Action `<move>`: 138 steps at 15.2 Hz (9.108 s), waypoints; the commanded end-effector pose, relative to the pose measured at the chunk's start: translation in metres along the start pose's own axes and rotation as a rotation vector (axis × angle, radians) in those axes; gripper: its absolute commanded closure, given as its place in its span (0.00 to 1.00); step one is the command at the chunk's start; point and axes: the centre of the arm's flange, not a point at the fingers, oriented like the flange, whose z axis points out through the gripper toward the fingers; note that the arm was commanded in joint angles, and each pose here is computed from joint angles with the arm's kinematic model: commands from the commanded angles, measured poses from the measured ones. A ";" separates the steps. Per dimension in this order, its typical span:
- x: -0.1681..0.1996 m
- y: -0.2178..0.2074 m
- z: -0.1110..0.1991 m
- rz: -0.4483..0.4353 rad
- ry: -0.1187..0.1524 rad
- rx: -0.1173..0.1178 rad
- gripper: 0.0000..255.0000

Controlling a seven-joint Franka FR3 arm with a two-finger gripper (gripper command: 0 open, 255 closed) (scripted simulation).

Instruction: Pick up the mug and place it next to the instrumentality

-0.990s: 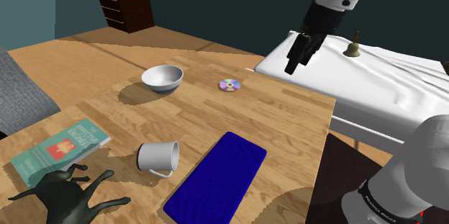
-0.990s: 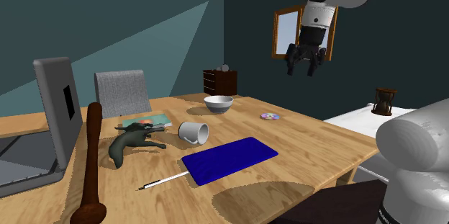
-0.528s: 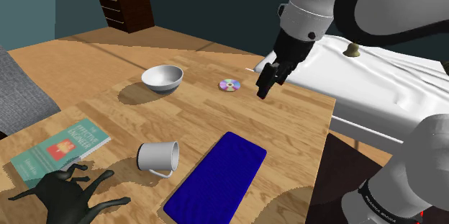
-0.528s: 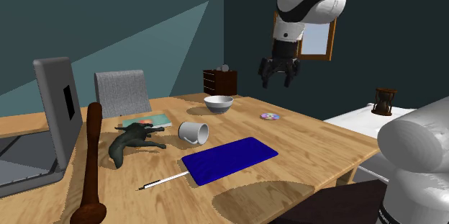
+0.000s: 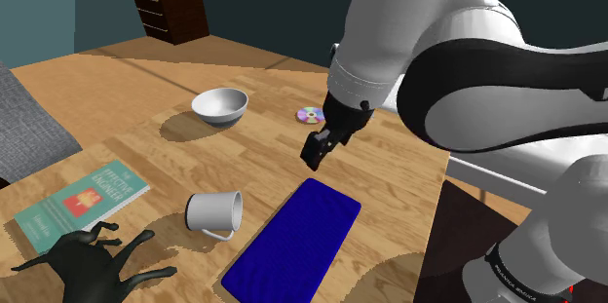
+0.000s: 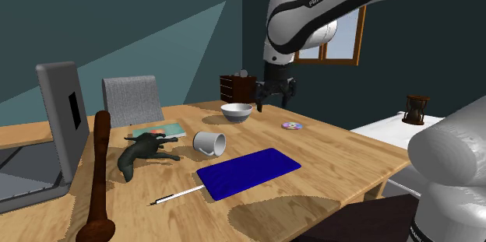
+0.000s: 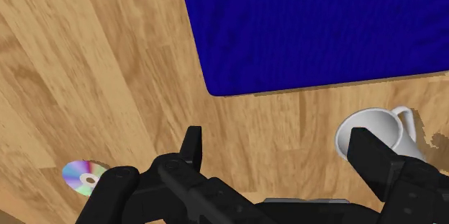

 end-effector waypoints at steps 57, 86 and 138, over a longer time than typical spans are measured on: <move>0.091 -0.181 0.125 0.409 -0.143 0.099 0.00; 0.102 -0.172 0.162 0.642 -0.253 0.189 1.00; 0.163 0.111 0.027 0.642 -0.253 0.189 1.00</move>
